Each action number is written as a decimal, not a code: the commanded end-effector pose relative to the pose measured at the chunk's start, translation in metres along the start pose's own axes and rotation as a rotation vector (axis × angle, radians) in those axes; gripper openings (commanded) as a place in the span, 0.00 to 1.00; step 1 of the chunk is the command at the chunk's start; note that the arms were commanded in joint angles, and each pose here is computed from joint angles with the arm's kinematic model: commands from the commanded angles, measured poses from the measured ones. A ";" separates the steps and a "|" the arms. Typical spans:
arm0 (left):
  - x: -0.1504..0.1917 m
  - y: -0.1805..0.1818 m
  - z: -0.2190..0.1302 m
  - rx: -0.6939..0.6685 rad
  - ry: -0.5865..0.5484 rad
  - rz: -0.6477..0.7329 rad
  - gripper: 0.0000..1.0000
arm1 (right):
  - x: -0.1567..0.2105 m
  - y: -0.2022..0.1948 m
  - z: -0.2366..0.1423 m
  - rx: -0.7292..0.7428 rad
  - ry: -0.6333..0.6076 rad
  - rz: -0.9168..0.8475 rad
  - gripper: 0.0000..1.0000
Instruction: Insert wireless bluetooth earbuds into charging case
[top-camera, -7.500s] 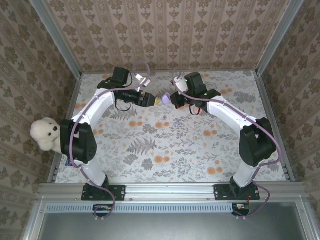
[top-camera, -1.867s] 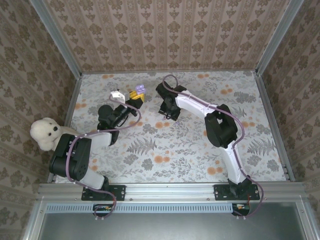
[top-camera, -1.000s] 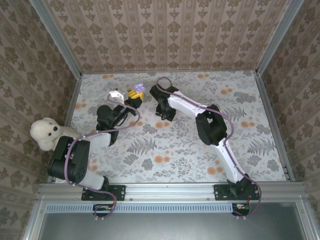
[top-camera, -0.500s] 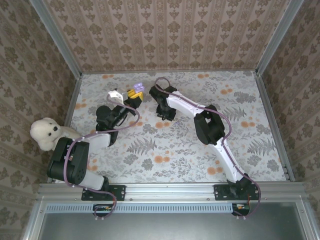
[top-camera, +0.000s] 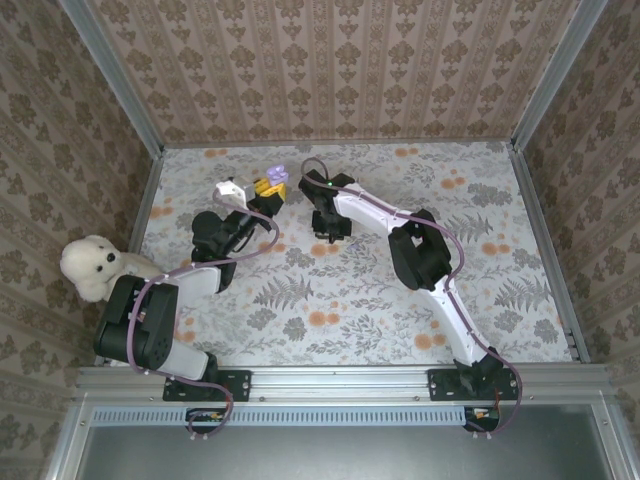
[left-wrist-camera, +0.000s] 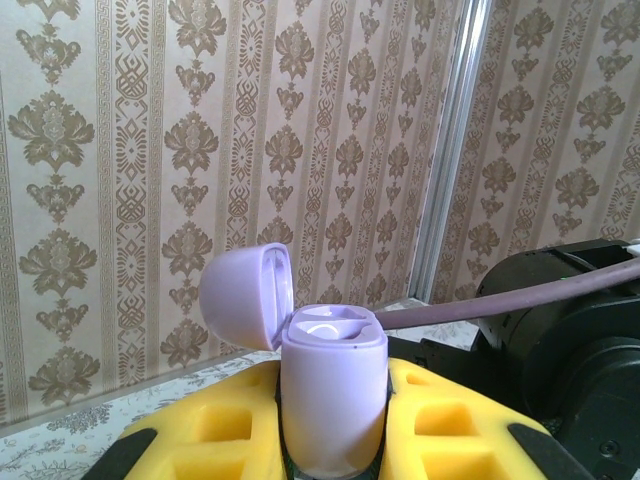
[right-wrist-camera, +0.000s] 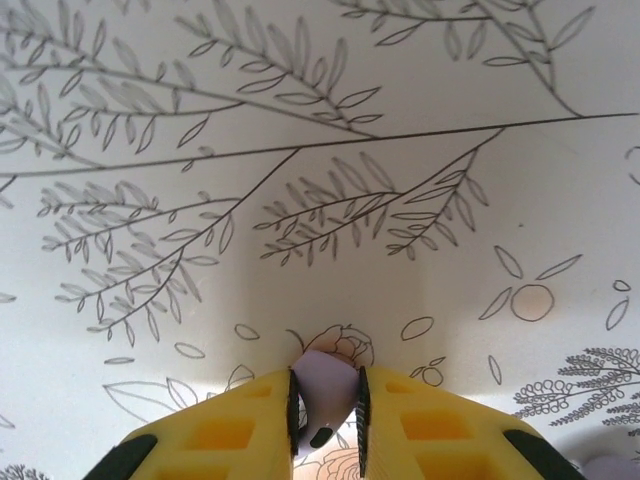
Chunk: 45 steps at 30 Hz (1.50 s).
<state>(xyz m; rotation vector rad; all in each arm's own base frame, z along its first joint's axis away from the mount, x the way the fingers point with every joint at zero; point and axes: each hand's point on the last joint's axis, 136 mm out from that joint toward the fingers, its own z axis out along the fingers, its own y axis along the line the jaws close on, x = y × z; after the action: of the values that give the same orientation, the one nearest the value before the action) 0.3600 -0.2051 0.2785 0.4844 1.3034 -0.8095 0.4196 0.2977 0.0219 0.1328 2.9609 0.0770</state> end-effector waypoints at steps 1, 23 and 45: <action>-0.019 -0.005 -0.001 0.014 -0.058 0.011 0.00 | 0.022 0.003 -0.002 0.005 0.059 -0.142 0.23; -0.014 -0.003 0.004 0.019 -0.048 -0.009 0.00 | 0.024 -0.004 0.005 0.058 0.094 0.055 0.36; -0.012 -0.003 0.002 0.022 -0.042 -0.006 0.00 | 0.020 -0.001 0.013 0.026 0.115 0.215 0.35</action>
<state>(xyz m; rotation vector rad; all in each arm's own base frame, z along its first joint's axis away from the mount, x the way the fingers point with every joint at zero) 0.3603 -0.2053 0.2778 0.4734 1.3111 -0.8257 0.4053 0.2970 0.0192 0.3917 3.0165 0.0696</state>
